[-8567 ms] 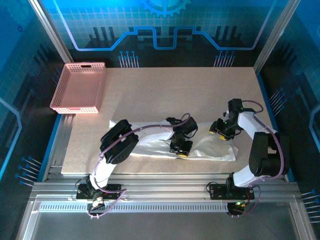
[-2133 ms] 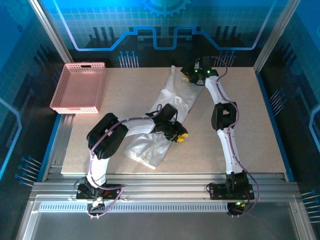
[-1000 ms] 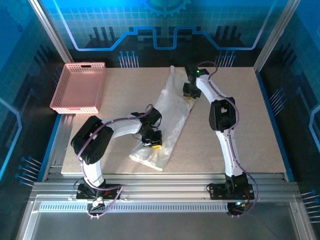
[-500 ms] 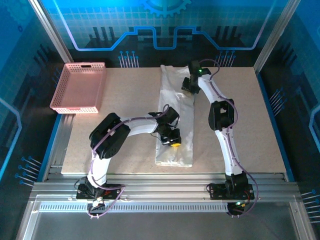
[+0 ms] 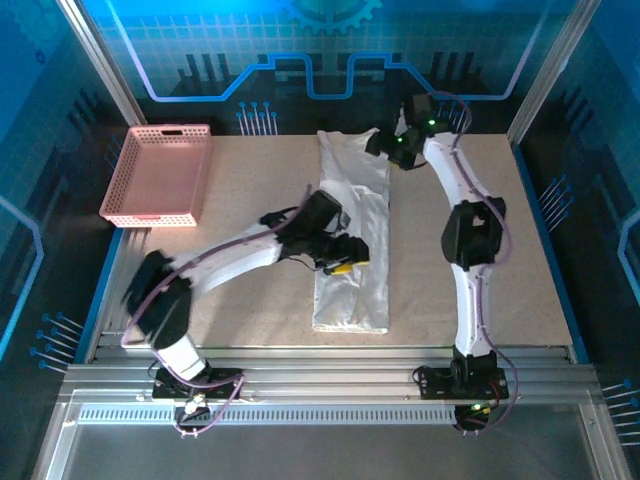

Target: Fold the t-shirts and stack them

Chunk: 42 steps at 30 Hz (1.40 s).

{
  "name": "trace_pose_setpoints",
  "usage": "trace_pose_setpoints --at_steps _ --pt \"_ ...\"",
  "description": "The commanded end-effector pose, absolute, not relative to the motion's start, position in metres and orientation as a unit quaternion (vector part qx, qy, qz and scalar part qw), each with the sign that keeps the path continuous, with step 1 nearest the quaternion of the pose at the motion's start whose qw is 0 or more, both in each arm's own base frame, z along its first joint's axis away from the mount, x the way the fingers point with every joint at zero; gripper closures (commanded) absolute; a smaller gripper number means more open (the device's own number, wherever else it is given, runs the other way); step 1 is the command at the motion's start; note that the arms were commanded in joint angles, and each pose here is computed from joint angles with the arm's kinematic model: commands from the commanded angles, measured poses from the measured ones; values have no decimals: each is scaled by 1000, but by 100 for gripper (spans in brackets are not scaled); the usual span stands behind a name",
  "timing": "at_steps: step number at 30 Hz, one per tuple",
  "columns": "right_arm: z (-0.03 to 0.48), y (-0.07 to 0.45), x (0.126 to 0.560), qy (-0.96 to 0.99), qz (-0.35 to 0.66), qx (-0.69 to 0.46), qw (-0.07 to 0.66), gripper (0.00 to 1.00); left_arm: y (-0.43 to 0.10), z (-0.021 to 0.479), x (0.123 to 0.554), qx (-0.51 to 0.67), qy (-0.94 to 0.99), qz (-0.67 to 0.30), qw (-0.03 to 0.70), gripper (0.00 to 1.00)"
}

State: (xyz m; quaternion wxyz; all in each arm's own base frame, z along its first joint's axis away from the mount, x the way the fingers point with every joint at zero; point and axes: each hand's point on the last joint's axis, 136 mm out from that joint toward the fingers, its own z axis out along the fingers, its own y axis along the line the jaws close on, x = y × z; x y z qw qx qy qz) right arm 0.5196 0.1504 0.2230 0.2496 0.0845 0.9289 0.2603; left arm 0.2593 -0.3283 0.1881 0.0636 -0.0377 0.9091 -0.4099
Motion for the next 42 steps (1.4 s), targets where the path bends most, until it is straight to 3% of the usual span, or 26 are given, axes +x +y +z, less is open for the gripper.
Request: trace_pose_setpoints --at_steps 1,5,10,17,28,37,42 --pt "232 156 449 933 292 58 203 27 -294 153 234 -72 924 -375 15 34" --pt "200 156 351 936 317 78 129 27 -273 127 203 -77 926 -368 -9 29" --pt "138 162 236 933 343 109 14 31 -253 81 174 -129 925 -354 -54 30" --pt "78 165 158 922 355 142 -62 41 -259 57 166 -158 909 -379 -71 36" --pt "48 161 123 922 343 149 -98 43 -277 33 158 -151 909 -375 -99 43" --pt "35 166 132 927 334 144 -92 45 -286 20 155 -147 912 -366 -114 54" --pt "21 172 140 930 323 136 -108 54 -291 15 156 -145 913 -364 -117 60"
